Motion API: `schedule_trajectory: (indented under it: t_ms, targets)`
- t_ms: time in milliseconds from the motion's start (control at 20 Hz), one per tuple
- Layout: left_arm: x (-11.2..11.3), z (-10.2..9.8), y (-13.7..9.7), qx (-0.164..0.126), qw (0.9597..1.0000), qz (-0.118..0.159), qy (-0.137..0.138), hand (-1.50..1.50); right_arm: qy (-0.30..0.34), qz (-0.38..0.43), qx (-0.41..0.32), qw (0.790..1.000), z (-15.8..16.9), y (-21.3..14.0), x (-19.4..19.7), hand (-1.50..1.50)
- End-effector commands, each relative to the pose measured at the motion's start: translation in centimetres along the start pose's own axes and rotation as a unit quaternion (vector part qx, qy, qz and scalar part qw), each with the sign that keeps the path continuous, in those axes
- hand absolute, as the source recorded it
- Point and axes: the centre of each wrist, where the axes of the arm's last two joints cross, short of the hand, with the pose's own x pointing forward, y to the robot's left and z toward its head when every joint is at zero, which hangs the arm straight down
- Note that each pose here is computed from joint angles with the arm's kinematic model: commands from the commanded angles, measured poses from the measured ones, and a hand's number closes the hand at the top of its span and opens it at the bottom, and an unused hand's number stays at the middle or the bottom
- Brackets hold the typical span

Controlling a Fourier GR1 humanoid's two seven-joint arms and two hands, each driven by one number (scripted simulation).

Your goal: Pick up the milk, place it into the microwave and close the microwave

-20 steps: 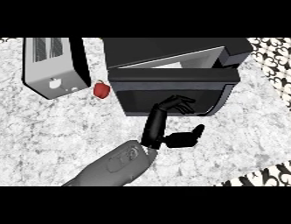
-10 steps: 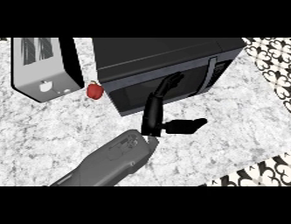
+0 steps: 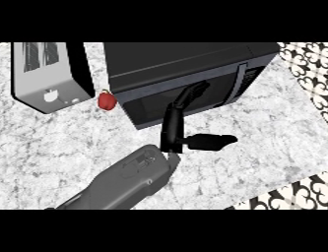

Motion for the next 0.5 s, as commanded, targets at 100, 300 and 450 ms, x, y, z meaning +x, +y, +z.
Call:
schedule_trajectory:
  t_ms: [100,300,450]
  targets:
    - [1.09,-2.66,0.26,0.035,0.9993,-0.001,-0.008,-1.50,-0.013,0.013,0.001,1.000,-0.94,-0.49,0.09,1.50]
    - [0.92,-2.67,0.28,0.039,0.9992,-0.002,-0.013,-1.50,-0.008,0.017,-0.003,1.000,-1.20,-0.64,-0.19,1.50]
    - [0.52,-2.57,0.50,0.041,0.9991,0.002,-0.009,-1.50,-0.011,0.018,0.004,1.000,-1.62,-0.84,-0.13,1.50]
